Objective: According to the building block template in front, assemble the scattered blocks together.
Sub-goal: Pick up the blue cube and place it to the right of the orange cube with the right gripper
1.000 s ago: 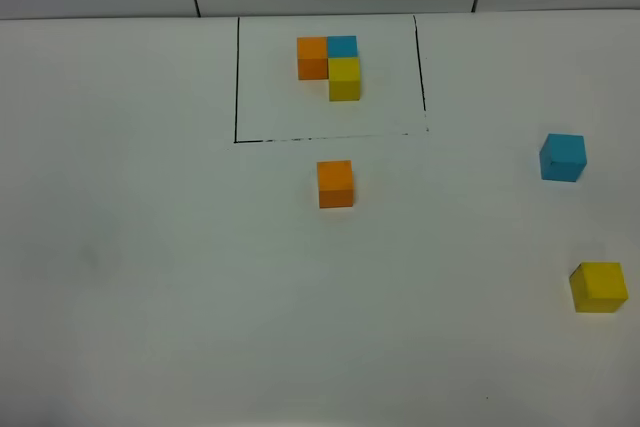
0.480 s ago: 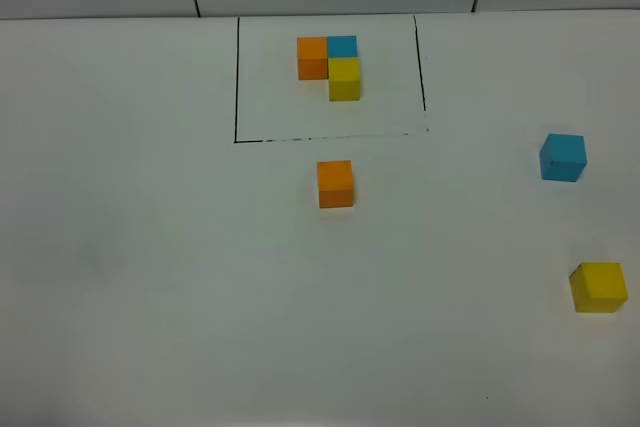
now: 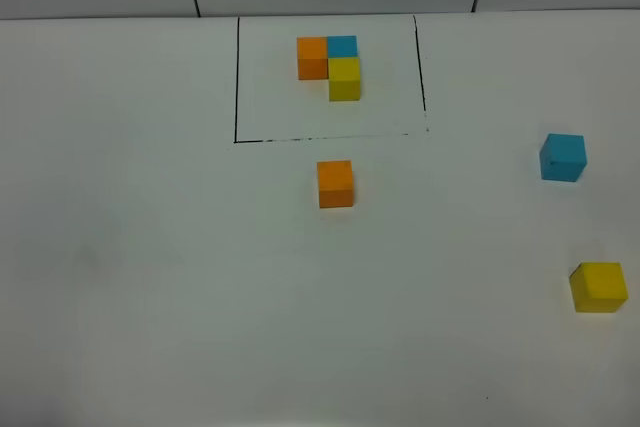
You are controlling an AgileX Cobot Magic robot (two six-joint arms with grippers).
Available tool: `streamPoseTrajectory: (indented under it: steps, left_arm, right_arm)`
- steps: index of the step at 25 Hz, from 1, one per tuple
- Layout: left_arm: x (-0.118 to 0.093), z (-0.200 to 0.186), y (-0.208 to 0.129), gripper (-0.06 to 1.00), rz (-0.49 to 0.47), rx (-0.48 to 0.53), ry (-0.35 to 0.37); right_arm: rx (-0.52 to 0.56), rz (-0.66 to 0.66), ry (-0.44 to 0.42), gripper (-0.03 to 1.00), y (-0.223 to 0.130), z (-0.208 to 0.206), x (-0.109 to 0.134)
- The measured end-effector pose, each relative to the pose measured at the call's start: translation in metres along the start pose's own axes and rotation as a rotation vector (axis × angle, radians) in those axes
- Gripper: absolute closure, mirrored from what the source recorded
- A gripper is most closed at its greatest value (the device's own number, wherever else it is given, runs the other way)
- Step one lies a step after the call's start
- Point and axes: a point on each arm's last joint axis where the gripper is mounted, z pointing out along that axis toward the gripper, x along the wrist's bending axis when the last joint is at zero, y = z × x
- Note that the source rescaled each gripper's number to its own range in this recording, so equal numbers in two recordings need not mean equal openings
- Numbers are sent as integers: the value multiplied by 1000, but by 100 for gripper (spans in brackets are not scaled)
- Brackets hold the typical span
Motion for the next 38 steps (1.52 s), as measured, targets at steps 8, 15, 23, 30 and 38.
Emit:
streamPoseTrajectory:
  steps: [8,15,23,30,38]
  left_arm:
    - [0,0,0,14,2,0,0]
    - [0,0,0,14,2,0,0]
    - [0,0,0,14,2,0,0]
    - [0,0,0,14,2,0,0]
    - [0,0,0,14,2,0,0]
  right_arm:
    - [286,30,-48,14,18,40,-6]
    - [523,13,-117,2,68,122,-17]
    - [673,-49,-112,1,113,260,-32]
    - [777,-54,-104,1,120,348,-41]
    - [836,-31,-137,1,108,402,-50]
